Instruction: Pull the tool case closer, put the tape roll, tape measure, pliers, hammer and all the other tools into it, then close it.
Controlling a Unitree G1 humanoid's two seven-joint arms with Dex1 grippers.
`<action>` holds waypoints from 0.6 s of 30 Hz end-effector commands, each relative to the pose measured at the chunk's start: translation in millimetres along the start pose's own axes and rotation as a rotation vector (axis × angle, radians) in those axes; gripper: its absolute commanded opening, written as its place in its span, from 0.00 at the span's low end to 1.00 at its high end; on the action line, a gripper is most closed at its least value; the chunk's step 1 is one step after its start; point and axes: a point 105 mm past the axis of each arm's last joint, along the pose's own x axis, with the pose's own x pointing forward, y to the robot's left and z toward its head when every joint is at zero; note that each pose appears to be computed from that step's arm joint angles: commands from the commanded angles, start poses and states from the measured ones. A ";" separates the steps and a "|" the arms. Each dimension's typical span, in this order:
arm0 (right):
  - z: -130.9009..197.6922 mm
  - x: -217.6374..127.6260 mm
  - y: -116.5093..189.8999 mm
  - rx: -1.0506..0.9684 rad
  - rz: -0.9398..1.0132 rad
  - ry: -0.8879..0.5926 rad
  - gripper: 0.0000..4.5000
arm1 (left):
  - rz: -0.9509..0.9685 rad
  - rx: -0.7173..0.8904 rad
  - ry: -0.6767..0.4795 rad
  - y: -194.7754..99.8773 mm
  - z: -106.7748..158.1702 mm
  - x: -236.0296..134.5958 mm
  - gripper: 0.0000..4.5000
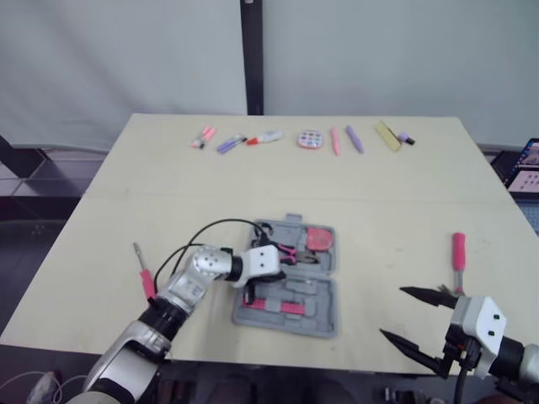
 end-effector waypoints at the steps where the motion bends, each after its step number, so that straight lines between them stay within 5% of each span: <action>1: 6.9 -3.3 -2.1 -0.027 -0.001 -0.014 1.00 | -0.107 -0.111 0.284 -41.9 -72.6 4.1 0.01; 18: 7.6 -2.4 -2.9 -0.033 0.004 -0.009 1.00 | -0.124 -0.153 0.302 -50.9 -80.4 9.3 0.01</action>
